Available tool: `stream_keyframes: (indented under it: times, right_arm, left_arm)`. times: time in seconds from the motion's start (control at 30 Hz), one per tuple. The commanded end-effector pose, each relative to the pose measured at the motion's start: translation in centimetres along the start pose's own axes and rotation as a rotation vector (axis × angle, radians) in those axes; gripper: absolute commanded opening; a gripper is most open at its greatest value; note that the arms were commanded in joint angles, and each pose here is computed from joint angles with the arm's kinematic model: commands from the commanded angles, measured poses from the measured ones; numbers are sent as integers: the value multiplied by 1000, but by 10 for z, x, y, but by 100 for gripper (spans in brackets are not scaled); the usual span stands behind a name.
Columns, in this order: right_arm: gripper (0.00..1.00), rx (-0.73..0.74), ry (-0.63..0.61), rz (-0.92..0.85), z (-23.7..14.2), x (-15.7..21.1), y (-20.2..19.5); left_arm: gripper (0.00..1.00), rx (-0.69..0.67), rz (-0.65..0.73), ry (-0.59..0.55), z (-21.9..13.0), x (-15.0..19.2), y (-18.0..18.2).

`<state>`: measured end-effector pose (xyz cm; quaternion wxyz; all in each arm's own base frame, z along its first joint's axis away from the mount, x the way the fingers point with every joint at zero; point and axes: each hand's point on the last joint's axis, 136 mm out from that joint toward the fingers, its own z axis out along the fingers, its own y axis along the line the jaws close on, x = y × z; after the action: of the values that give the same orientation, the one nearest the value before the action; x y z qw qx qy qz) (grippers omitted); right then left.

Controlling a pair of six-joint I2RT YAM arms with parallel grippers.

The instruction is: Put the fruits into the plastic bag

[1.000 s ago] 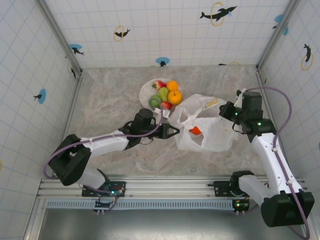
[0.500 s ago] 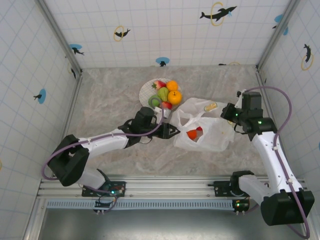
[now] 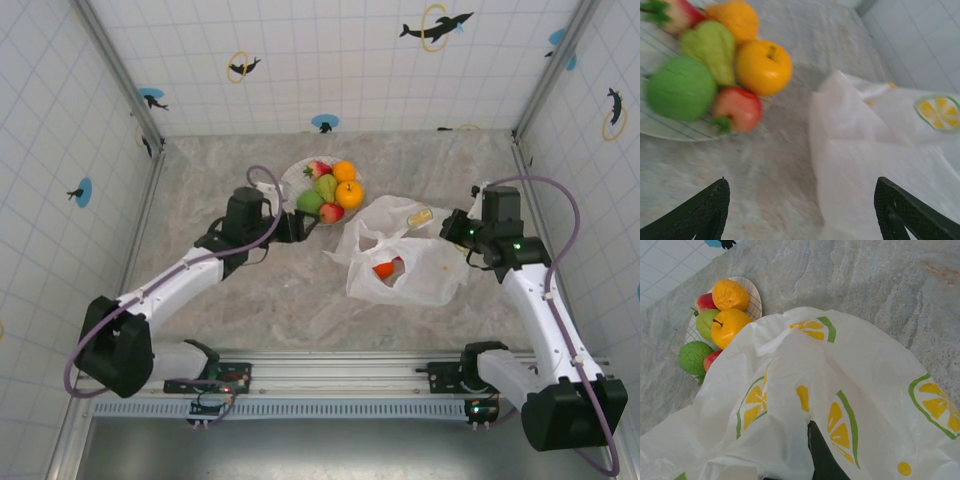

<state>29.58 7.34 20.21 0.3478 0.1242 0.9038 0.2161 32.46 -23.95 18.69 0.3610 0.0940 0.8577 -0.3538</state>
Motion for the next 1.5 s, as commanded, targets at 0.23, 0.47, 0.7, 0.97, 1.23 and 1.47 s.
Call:
stream_keyframes:
  times: [0.23,0.47,0.7,0.97,1.23,1.47]
  right_arm:
    - [0,-55,-19,9,4,-5,8]
    - [0,-59,-16,9,6,-4,8]
    - [0,-66,-16,14,9,-3,8]
    - [0,-67,-12,19,10,-3,8]
    - [0,-66,-13,20,9,-2,8]
    - [0,-65,-8,23,10,0,7]
  left_arm:
    - [81,-303,85,10,46,-40,66]
    - [84,-300,117,72,84,-47,80]
    - [85,-283,137,161,115,-39,90]
    - [86,-291,136,219,132,-29,103]
    - [83,-277,114,259,142,-15,111]
    - [77,-281,67,263,145,-16,128]
